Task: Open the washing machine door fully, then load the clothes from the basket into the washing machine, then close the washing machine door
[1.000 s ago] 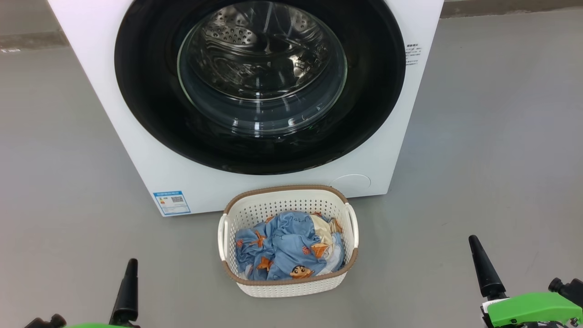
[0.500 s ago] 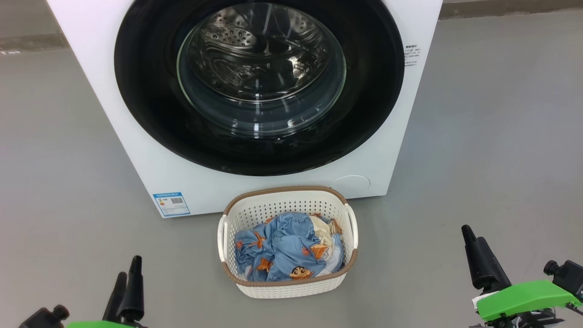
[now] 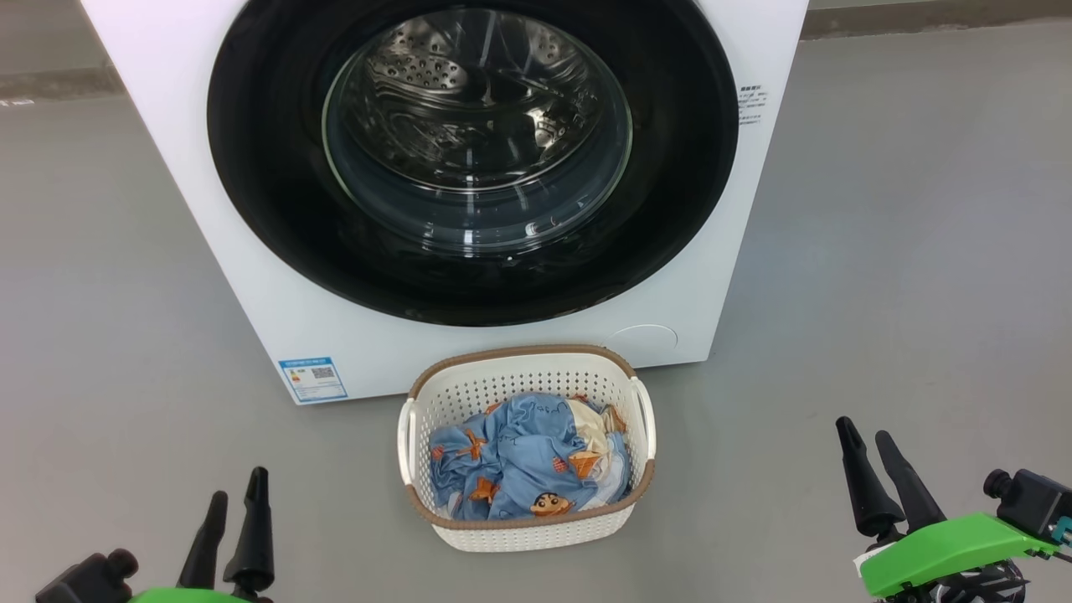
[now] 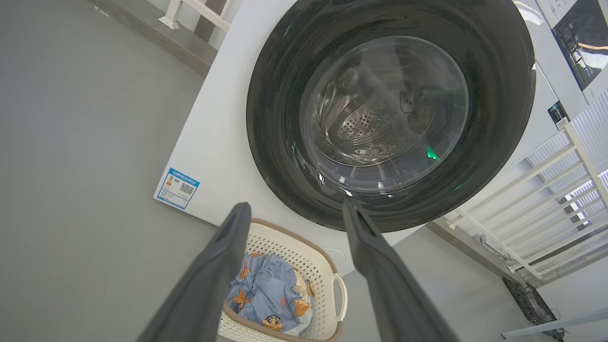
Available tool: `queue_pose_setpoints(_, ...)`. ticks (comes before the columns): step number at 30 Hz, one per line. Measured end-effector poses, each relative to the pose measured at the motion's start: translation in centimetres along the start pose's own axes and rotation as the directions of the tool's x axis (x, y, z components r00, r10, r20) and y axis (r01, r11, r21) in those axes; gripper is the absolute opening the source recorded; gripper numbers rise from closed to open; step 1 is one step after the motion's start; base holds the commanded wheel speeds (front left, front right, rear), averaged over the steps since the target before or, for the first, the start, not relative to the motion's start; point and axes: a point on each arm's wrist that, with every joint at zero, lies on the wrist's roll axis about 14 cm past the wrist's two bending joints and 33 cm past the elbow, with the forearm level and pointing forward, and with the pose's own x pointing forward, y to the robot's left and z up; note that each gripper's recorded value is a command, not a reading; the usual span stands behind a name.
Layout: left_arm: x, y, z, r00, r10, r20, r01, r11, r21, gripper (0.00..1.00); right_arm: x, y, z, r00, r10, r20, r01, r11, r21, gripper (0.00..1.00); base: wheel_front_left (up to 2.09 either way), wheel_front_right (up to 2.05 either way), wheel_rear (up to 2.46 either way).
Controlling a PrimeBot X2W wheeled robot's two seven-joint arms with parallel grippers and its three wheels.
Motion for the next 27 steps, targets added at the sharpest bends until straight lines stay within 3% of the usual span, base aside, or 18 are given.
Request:
queue_pose_setpoints(11, -0.3, 0.3, -0.3, 1.000, 0.000, -0.006, 0.001, 0.989, 0.146, 1.00, 0.0, -0.2, -0.5, 1.000, 0.005, -0.018, -0.008, 0.990, -0.138, 1.00, 0.00, 0.00, 0.00)
queue_pose_setpoints(27, -0.9, 0.5, 0.1, 1.000, -0.019, 0.010, 0.014, 0.934, 0.356, 1.00, 0.9, 0.9, -0.3, 0.998, 0.065, -0.023, -0.069, 0.929, -0.362, 1.00, 0.00, 0.00, 0.00)
